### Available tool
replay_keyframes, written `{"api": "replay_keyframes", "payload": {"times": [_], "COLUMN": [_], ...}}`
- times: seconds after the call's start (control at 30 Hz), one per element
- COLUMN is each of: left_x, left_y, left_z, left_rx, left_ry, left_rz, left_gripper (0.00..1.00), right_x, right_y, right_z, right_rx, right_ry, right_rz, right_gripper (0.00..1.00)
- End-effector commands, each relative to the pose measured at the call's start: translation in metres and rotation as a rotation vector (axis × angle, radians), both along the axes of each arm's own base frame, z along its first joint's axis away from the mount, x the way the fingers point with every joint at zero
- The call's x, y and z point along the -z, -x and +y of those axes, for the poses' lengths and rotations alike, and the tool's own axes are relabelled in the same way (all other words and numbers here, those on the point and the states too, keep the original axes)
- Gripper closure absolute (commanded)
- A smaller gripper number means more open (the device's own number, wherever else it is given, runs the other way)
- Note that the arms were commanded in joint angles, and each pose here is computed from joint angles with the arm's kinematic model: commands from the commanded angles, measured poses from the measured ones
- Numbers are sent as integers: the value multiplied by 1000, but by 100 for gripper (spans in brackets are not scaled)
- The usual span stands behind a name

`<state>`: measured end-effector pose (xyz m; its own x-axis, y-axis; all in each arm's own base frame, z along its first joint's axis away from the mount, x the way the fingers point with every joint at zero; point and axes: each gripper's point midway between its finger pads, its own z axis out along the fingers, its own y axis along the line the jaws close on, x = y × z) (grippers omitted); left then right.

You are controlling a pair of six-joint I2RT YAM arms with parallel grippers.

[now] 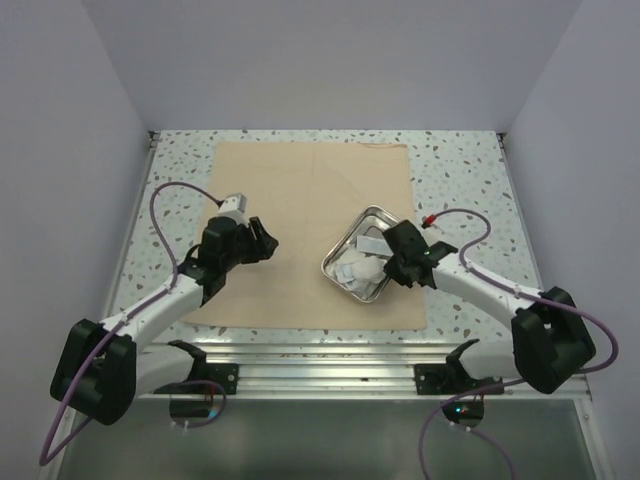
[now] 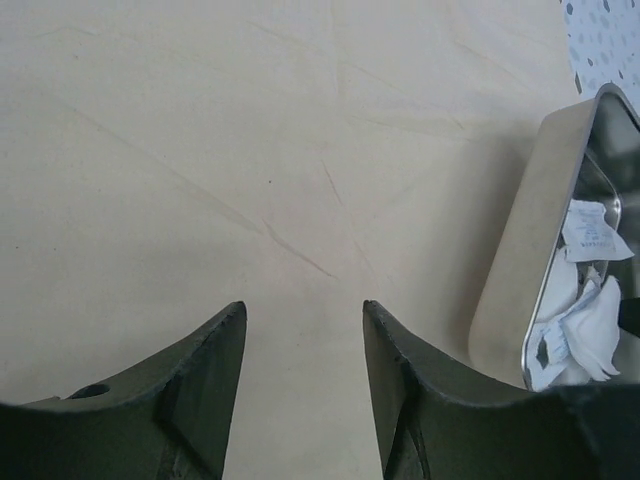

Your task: Prepare the surgical pack

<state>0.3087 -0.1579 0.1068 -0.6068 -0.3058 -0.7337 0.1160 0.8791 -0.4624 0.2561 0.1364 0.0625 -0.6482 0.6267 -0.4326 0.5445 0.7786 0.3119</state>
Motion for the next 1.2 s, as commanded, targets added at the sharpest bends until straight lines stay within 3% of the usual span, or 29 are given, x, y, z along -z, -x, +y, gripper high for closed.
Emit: {"api": "replay_keyframes", "payload": {"times": [0.0,0.4,0.47,0.5,0.53,0.63,0.8,0.87,1.0,1.03,1.1,1.17], "left_x": [-14,-16,-16,-14,-15,-13,-11,0,5,2,2,4], "left_y": [-5,-4,-4,-3,-3,-3,2,12,20,22,32,40], "left_z": [9,14,16,16,18,27,41,50,86,93,110,122], "left_rx": [-47,-50,-53,-53,-56,-94,-153,-180,-329,-366,-428,-519], "left_ry": [3,-9,-12,-13,-16,-42,-63,-92,-107,-92,-86,-71], "left_rz": [-43,-44,-45,-40,-43,-39,-33,28,105,109,140,167], "left_gripper": [45,45,45,45,45,45,44,42,27,20,14,3], "right_x": [-23,-6,-4,-8,-10,-19,-46,-55,-89,-95,-106,-77], "right_y": [-40,-43,-43,-43,-41,-32,-25,-31,-69,-77,-108,-132], "right_z": [19,61,61,61,58,42,14,3,-52,-56,-89,-90], "right_rx": [169,189,164,159,165,172,97,75,64,-26,30,-66], "right_ry": [-94,-94,-72,-64,-57,-18,30,26,65,91,82,18], "right_rz": [-182,-170,-160,-164,-164,-170,-214,-224,-338,-367,-404,-311], "right_gripper": [100,100,89,78,44,20,18,19,20,20,21,21]}}
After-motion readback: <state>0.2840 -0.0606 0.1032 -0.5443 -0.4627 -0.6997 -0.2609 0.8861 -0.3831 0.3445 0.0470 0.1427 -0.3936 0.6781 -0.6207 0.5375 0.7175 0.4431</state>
